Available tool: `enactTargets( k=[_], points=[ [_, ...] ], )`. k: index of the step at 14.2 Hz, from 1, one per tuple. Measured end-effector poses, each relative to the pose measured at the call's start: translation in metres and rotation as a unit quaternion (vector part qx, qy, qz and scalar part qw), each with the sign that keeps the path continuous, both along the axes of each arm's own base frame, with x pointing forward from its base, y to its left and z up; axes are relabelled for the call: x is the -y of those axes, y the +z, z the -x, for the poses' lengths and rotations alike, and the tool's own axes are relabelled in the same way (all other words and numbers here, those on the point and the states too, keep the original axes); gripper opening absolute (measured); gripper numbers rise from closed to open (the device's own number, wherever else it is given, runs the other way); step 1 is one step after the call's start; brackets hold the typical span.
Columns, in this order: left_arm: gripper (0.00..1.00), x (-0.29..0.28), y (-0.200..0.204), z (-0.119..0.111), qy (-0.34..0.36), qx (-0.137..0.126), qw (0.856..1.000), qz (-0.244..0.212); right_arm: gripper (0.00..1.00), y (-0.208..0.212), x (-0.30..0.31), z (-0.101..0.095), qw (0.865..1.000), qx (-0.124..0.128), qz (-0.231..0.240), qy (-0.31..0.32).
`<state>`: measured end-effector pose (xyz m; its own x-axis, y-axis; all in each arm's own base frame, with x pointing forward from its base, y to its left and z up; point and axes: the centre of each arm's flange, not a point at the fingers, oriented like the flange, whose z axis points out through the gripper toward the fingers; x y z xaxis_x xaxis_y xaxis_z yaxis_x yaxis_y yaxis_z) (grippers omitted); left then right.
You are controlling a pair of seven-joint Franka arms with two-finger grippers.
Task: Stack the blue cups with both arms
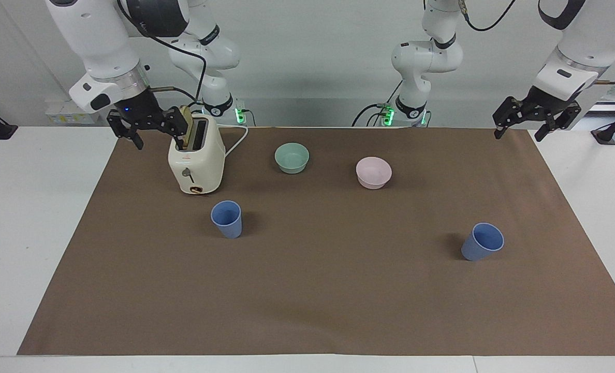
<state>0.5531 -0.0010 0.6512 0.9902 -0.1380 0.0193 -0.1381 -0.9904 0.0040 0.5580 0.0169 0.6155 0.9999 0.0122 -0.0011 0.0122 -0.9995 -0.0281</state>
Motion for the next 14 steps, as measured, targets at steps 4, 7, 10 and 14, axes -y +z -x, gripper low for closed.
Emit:
enactTargets(
  k=[4, 7, 10, 14],
  points=[
    [1.00, -0.002, -0.013, -0.013, 0.003, 0.027, 1.000, 0.000, 1.00, 0.000, 0.000, 0.000, 1.000, 0.000, 0.000, 0.000],
    [1.00, -0.010, -0.040, -0.032, 0.009, 0.046, 0.999, -0.002, 1.00, 0.000, 0.000, 0.000, 1.000, 0.000, 0.000, 0.000],
    [1.00, -0.029, -0.075, -0.057, 0.002, 0.054, 0.998, -0.006, 1.00, 0.000, 0.000, 0.000, 1.000, 0.000, 0.000, 0.000],
    [1.00, -0.045, -0.123, -0.087, -0.005, 0.066, 0.998, -0.008, 1.00, 0.000, 0.000, 0.000, 1.000, 0.000, 0.000, 0.000]
  ],
)
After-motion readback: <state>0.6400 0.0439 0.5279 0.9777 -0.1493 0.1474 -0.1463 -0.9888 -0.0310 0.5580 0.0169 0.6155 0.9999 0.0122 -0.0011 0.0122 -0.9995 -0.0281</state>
